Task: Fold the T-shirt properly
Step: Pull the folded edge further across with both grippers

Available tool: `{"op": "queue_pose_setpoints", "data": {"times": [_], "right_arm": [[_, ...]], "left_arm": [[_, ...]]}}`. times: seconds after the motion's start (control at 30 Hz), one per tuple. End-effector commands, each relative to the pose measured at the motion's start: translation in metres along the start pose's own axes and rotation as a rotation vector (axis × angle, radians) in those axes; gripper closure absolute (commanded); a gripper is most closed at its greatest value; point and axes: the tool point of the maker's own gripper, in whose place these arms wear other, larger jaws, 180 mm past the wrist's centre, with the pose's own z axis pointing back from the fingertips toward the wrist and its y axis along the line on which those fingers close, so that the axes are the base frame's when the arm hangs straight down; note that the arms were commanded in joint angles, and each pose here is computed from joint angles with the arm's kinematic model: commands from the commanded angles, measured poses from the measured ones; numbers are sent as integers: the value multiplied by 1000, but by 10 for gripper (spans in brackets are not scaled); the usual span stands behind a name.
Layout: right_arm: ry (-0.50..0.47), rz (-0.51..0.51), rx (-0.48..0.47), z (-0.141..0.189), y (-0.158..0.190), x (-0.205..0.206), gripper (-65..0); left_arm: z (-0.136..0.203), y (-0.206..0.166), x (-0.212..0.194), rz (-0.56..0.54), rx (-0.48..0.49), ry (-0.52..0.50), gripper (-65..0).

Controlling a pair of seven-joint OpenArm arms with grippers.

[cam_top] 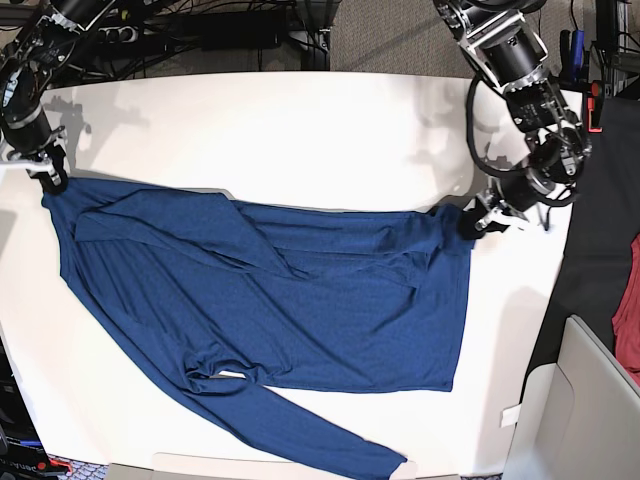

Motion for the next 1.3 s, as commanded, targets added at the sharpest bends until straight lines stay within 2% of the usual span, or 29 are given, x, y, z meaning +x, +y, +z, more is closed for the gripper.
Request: {"op": "queue_pose_setpoints", "data": {"times": [0.0, 0.17, 0.47, 0.63, 0.77, 1.1, 1.27], "right_arm": [[-53, 23, 21, 6, 5, 21, -14], [-41, 31, 33, 20, 3, 15, -14], [-54, 136, 34, 47, 15, 18, -14], [-30, 101, 55, 58, 12, 7, -14], [-31, 67, 50, 69, 2, 5, -14], [10, 12, 53, 88, -9, -11, -14], [1, 9, 62, 85, -6, -9, -14]], "left_arm": [[8, -8, 12, -37, -15, -26, -2], [27, -4, 3, -87, 23, -29, -2], [64, 12, -12, -133, 108, -41, -2], [92, 35, -12, -96, 181, -59, -2], [113, 48, -8, -129, 239, -63, -2], [129, 54, -25, -117, 223, -34, -2], [122, 50, -30, -99, 203, -32, -3]]}}
